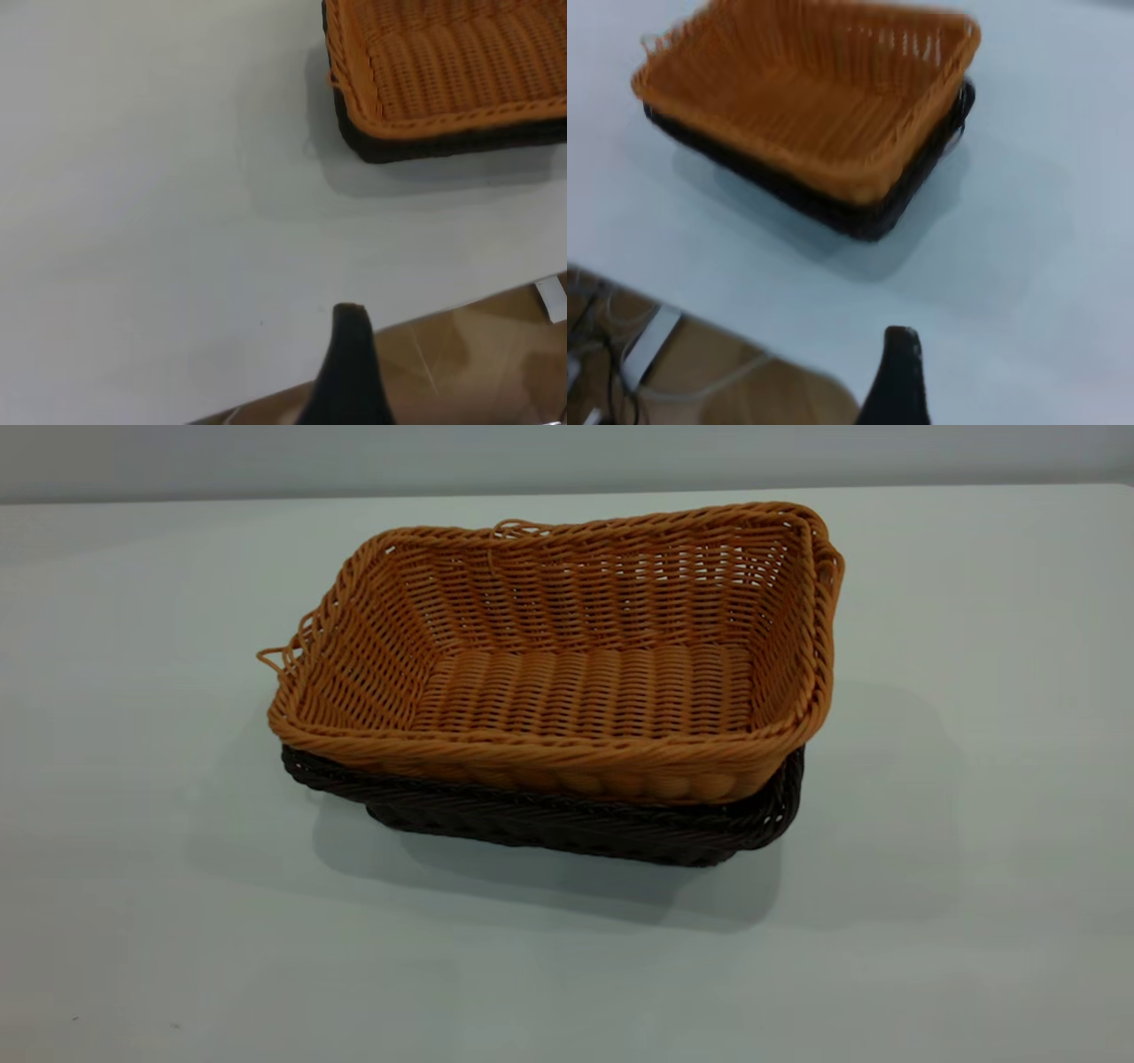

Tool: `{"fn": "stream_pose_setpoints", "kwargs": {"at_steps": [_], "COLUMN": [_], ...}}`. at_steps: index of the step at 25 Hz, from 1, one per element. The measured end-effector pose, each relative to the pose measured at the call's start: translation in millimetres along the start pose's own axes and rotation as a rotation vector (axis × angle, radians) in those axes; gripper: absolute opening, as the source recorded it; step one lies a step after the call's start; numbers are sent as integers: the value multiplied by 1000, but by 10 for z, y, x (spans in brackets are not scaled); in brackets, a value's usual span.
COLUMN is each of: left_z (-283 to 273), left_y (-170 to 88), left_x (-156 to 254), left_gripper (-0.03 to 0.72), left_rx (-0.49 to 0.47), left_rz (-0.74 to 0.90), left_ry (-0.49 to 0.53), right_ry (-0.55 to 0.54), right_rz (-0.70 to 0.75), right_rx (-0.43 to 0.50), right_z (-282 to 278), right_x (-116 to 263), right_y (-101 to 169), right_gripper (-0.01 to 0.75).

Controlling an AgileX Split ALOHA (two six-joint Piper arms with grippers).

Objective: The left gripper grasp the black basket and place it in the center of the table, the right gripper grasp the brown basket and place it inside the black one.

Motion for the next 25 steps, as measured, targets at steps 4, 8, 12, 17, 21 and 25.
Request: {"fn": "stream_pose_setpoints", "kwargs": {"at_steps": [4,8,12,17,21,25], "left_z": [53,117,169,206,206,206], "left_y": [-95,-111,-58,-31,-30,-30], "left_x": [292,500,571,577,573,573], "left_gripper": [543,543,543,543,543,543], "left_rx": [-26,-73,-114,-128,-129,-129], "left_rz": [11,-10,-72,-114,-117,-117], "left_ry": [-54,-78,-58,-63,-66,-66], "right_ry": [-18,-9,-8,-8,-8,-8], "right_rz": [-15,-14,-13,-13,-13,-13], "right_rx": [14,16,15,15,15,15], "right_z": [-21,-8,-6,-6,-6,-6], "right_x": [32,48,49,50,50,50], "right_y": [-18,-24,-23,-23,-23,-23], "right_gripper": [582,582,582,582,582,582]}}
Point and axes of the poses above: a point on each arm's last joint axis where the gripper is mounted, z pointing out along that axis toward the gripper, y along the wrist's bending axis when the last joint is at zero, x = y × z, the point moved 4 cm from there along z, pointing out along that axis toward the gripper, and after that the axes turned 11 degrees about z, right-handed, at the moved point
